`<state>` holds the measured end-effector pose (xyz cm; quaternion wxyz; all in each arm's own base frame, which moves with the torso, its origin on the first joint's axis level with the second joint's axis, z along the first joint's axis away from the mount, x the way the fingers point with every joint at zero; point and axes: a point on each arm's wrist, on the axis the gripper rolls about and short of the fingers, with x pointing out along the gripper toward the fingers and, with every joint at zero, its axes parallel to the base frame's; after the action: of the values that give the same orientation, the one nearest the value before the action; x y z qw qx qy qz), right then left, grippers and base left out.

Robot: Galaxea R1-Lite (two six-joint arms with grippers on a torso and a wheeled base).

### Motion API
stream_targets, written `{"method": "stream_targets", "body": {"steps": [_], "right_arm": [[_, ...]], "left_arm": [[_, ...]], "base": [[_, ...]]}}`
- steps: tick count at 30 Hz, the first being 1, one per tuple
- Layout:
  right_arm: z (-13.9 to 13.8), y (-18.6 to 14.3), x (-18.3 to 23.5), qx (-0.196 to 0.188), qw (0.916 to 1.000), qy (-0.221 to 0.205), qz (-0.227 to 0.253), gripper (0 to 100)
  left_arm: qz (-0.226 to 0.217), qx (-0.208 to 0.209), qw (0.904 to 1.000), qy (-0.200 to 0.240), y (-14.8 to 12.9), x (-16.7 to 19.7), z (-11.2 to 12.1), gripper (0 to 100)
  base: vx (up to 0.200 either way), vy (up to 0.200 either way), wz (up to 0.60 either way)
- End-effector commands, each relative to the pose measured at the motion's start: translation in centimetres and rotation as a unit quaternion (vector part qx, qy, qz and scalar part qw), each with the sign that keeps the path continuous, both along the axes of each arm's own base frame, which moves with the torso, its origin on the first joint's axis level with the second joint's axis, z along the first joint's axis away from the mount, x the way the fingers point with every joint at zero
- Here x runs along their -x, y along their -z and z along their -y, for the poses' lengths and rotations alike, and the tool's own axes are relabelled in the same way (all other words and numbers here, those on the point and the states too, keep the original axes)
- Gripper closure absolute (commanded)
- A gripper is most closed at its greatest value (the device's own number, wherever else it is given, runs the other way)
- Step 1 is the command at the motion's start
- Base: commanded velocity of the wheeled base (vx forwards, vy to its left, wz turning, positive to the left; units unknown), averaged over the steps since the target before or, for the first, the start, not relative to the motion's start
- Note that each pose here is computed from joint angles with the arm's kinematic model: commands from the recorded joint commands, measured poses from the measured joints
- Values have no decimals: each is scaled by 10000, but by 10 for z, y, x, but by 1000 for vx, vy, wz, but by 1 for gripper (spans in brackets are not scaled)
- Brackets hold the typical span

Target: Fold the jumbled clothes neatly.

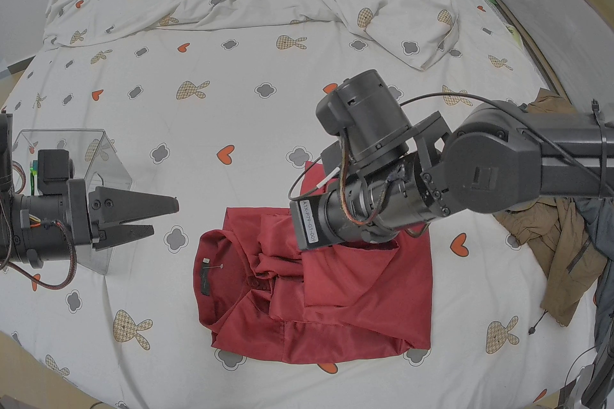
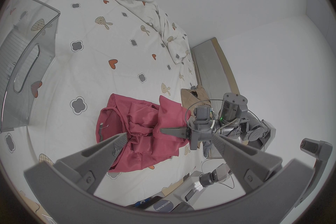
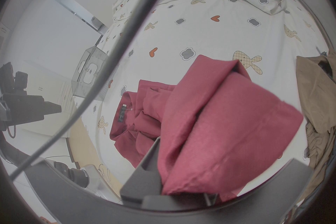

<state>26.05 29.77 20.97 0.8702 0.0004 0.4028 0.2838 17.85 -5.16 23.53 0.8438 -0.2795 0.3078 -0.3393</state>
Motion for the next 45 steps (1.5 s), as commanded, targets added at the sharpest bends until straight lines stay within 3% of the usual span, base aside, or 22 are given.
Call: {"method": "stream_targets", "body": {"steps": [1,23,24,31,38,45], "right_arm": [[-3,3,5,43,10000,-79,-39,100],[-30,31,21,341,9979,-491,-248,100],[-32,34,20,349,9979,-482,-260,0],[-38,26,18,198,9986,-462,-151,0],[-26,-21,40,-265,9977,-574,228,0],[-27,-39,65,-461,9945,-885,312,0]], "left_arm": [[9,-2,10000,0,0,0,0,0],[170,43,9998,-5,1,1,0,0],[177,45,9998,-13,1,1,-1,0],[192,51,9998,-6,0,1,0,0],[162,45,9999,2,2,-1,0,0],[146,45,9999,9,2,-1,0,0]], "base": [[0,0,0],[0,0,0],[0,0,0],[0,0,0],[0,0,0],[0,0,0]]}}
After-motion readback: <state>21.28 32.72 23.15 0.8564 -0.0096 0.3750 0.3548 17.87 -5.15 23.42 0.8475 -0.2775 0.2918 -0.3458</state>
